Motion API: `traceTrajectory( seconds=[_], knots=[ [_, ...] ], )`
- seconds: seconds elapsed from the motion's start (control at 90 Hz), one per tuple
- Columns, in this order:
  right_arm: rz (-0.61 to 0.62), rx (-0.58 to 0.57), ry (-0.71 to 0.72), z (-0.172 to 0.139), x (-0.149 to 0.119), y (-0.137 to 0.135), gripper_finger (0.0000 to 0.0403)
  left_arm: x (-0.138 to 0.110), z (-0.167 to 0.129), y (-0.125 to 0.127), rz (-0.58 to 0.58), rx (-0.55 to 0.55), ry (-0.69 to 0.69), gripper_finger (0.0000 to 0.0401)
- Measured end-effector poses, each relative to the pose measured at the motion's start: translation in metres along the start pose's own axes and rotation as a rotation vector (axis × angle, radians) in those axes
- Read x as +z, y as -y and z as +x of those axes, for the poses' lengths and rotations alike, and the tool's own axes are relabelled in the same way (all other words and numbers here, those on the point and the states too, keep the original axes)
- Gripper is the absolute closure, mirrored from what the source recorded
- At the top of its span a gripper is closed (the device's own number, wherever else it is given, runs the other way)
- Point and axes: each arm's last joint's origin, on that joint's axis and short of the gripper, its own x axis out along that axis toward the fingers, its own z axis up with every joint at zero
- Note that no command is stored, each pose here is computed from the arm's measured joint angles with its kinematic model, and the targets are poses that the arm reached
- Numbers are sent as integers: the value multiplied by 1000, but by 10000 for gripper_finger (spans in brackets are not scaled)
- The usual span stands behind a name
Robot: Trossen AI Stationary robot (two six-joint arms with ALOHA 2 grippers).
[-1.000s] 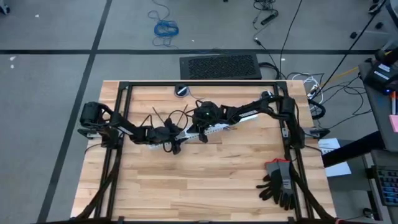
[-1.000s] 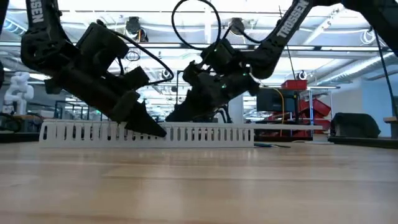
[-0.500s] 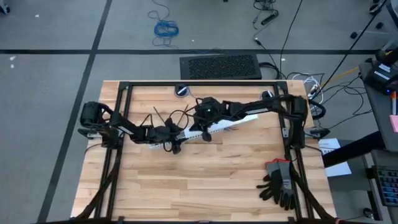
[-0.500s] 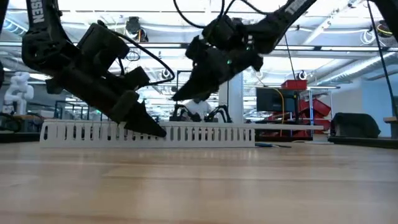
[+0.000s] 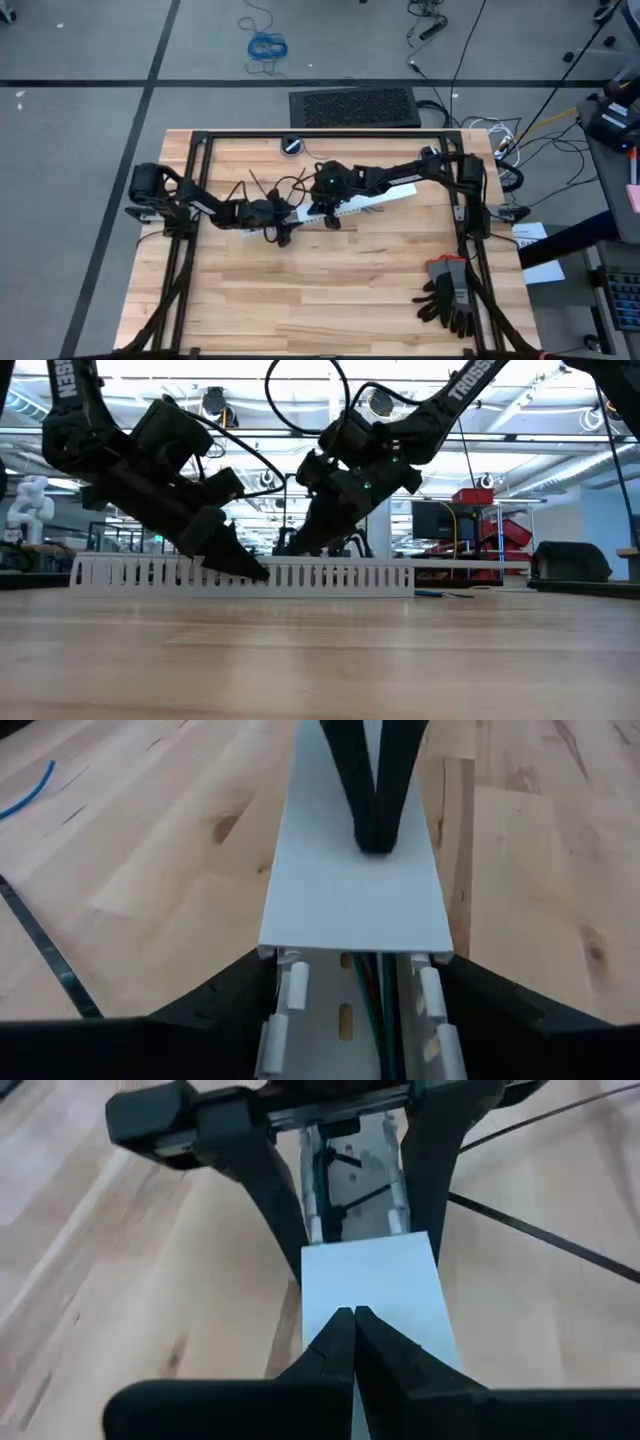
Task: Ziptie cables
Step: Close the white cable duct tray the with white cable cover
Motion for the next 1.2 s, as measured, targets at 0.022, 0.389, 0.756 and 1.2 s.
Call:
traceTrajectory(
  seconds=[0.022, 0.389, 0.756, 1.2],
  knots=[
    [1, 0, 0, 1, -1, 0, 403, 0, 0, 0, 7, 2, 0, 169],
    [9, 3, 5, 4, -2, 1, 403, 7, 4, -2, 5, 44, 15, 97],
    [25, 3, -3, 4, -4, 2, 403, 16, -17, -4, -44, 49, -59, 81],
    [32, 4, -1, 4, -4, 2, 403, -5, -35, -9, -63, 54, -27, 81]
  ],
)
